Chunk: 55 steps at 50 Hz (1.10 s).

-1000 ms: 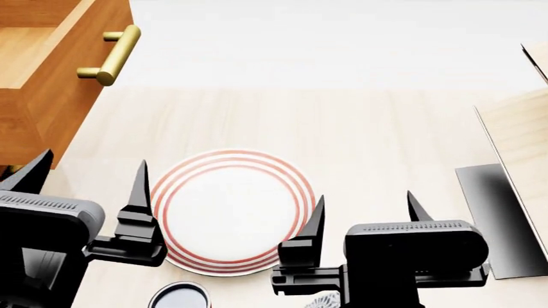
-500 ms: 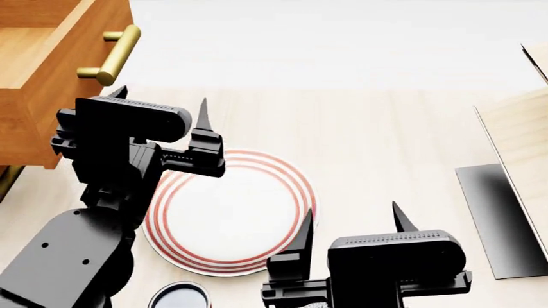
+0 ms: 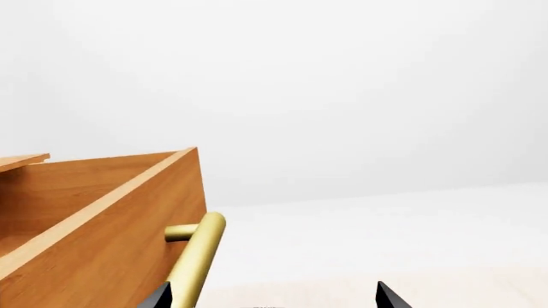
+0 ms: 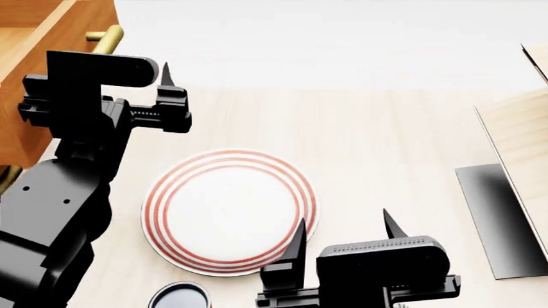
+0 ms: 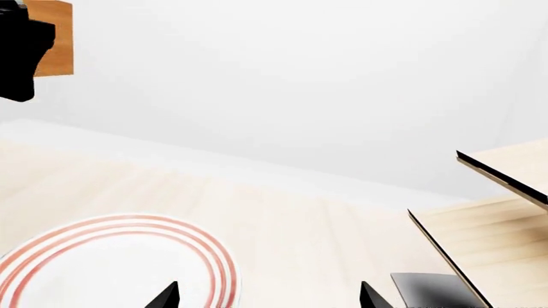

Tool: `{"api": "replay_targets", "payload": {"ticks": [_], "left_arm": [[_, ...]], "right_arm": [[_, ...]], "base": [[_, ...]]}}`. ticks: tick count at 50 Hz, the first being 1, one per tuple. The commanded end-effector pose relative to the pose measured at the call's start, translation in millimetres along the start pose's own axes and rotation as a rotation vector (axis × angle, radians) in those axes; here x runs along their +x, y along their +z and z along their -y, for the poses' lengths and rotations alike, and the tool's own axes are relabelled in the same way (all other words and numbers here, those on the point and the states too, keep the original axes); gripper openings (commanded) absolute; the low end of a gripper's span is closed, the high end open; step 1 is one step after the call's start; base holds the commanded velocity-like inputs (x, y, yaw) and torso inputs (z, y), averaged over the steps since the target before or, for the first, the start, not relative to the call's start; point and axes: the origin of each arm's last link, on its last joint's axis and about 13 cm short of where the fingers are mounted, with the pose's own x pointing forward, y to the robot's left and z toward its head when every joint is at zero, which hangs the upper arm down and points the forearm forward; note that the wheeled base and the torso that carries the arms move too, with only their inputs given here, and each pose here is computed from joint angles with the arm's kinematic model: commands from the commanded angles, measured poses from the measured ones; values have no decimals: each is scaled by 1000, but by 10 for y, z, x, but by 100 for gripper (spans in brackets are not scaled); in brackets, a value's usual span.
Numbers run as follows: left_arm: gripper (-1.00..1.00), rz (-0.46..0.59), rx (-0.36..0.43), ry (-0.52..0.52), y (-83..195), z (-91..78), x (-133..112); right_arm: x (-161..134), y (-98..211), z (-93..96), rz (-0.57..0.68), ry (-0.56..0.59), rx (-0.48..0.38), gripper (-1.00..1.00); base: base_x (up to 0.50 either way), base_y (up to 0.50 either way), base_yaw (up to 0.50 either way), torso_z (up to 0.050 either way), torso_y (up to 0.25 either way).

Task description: Close the top drawer of the cabinet.

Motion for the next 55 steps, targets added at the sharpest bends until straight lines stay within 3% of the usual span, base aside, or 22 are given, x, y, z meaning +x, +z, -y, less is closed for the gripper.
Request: {"api": "replay_targets", "payload": {"ticks": [1,31,55], "left_arm": [[100,-19,13,141,41,-354,129],[100,-100,-25,485,-128,-1290,187],[100,-107,-16,535,-99,-1398,197]], "right_arm": [[-2,-25,-23,-8,5,-7,100],[38,-103,-74,-28,7,-15,100],[55,-116,-108,-37,9,-17,100]], "base": [[0,0,0,0,0],[0,0,0,0,0],[0,0,0,0,0]]}}
